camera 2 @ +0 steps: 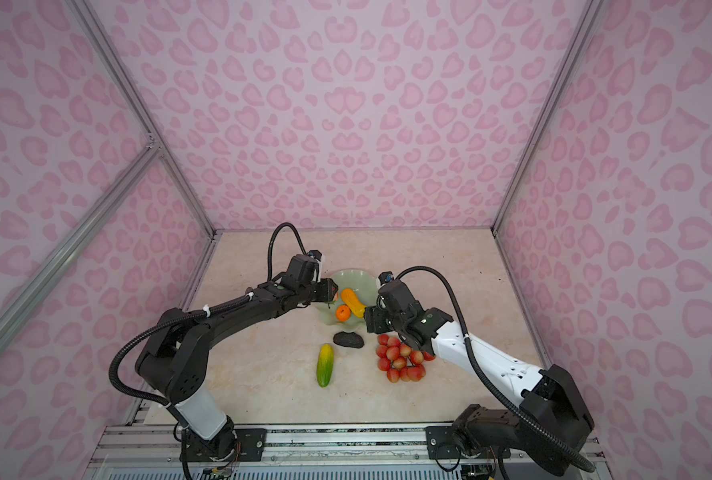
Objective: Place and organize the fake fruits in the fruit bowl
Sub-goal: 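Grasp the red strawberry with the left gripper and drop it in the bowl, then retract the left arm while the right gripper grasps the green papaya, then lay the green papaya in the bowl with the right gripper, then lower the right gripper and grasp the dark avocado, then place the avocado into the bowl with the right gripper, then grasp the lychee bunch by its stem with the right gripper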
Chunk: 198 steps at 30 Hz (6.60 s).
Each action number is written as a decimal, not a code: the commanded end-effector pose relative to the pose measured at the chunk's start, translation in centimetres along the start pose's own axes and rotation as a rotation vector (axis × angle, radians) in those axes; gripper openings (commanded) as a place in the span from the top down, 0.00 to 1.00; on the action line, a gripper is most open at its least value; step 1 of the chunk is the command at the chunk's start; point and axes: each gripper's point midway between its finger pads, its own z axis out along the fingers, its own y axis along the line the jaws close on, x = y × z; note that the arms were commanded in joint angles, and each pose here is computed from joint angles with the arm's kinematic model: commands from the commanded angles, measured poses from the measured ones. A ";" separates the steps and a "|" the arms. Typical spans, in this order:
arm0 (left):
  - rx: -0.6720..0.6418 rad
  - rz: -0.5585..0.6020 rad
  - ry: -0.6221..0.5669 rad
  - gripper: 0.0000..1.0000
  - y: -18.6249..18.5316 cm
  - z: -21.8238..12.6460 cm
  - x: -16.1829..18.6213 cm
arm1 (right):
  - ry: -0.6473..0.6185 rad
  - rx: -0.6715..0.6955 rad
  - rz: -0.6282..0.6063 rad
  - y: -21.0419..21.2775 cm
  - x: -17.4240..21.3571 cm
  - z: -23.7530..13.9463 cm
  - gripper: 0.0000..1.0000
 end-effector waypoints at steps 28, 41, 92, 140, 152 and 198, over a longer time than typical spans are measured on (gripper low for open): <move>-0.271 -0.284 -0.714 0.04 11.3 -25.0 3.6 | 0.409 -0.121 -0.238 13.3 12.7 8.1 0.32; -0.151 -0.426 -0.683 0.02 13.4 -23.3 10.8 | 0.246 -0.123 -0.249 12.8 5.9 6.7 0.72; -0.132 -0.463 -0.585 0.00 12.7 -20.4 11.0 | 0.051 -0.164 -0.277 4.4 6.8 5.1 0.25; -0.123 -0.439 -0.606 0.00 12.5 -21.2 10.8 | 0.059 -0.066 -0.267 6.6 -2.7 10.0 0.79; -0.122 -0.439 -0.602 0.00 12.5 -20.8 10.9 | 0.009 0.033 -0.226 4.1 -3.7 6.4 0.42; -0.116 -0.452 -0.587 0.01 12.4 -19.7 10.8 | 0.157 0.155 0.007 -6.0 5.5 2.8 0.77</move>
